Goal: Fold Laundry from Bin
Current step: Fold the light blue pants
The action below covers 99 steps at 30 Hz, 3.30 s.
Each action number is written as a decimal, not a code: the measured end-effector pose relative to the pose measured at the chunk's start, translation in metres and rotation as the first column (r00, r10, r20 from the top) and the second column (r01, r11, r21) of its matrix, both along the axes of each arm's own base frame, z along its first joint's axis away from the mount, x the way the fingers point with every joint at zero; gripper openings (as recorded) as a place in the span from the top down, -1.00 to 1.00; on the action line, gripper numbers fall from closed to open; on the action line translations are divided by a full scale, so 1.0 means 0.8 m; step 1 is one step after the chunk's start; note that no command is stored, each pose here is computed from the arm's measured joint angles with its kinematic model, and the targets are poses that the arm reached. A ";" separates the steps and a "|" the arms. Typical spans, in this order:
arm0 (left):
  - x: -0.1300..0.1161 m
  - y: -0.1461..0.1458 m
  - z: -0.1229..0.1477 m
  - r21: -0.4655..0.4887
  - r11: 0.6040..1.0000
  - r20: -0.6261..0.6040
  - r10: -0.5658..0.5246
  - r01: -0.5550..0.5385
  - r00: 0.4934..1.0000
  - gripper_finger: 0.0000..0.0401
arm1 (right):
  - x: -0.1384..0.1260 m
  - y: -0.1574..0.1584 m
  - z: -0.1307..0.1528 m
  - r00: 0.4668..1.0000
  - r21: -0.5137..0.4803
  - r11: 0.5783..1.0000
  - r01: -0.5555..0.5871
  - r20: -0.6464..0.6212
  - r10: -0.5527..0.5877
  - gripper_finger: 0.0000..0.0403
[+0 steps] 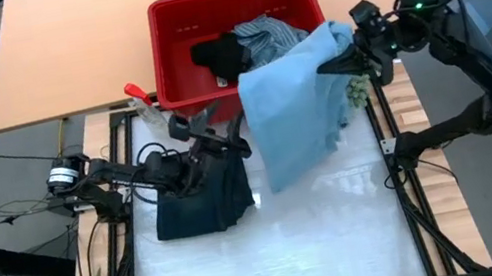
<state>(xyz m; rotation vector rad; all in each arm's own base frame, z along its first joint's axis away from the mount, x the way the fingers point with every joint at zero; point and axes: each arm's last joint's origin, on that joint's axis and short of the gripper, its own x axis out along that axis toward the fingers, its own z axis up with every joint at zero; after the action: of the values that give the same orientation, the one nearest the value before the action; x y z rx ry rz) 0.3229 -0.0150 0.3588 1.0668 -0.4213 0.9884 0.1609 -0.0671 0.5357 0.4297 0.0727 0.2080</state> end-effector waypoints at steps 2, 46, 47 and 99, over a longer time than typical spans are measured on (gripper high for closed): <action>0.000 -0.001 0.002 0.026 0.999 -0.012 -0.019 0.019 1.000 -0.21 | -0.001 -0.001 -0.003 1.000 0.007 1.000 0.018 -0.021 -0.018 0.82; 0.171 0.039 -0.175 -0.253 0.931 -0.075 -0.291 0.264 0.954 -0.21 | 0.003 0.047 -0.011 0.988 0.054 0.993 0.103 -0.123 -0.096 0.82; 0.175 0.038 -0.172 -0.235 0.938 -0.077 -0.278 0.253 0.958 -0.21 | 0.004 0.048 -0.011 0.988 0.053 0.993 0.102 -0.121 -0.095 0.82; -0.033 0.072 -0.144 -0.429 0.642 0.135 -0.650 0.635 0.748 0.20 | -0.013 0.064 -0.026 0.963 -0.155 0.971 -0.182 -0.226 0.145 0.81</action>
<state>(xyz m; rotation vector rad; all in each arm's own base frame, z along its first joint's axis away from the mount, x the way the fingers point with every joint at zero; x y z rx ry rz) 0.2968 0.0423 0.2435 0.4302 -0.4704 0.3782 0.1507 -0.0155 0.5148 0.2690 0.3362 0.3160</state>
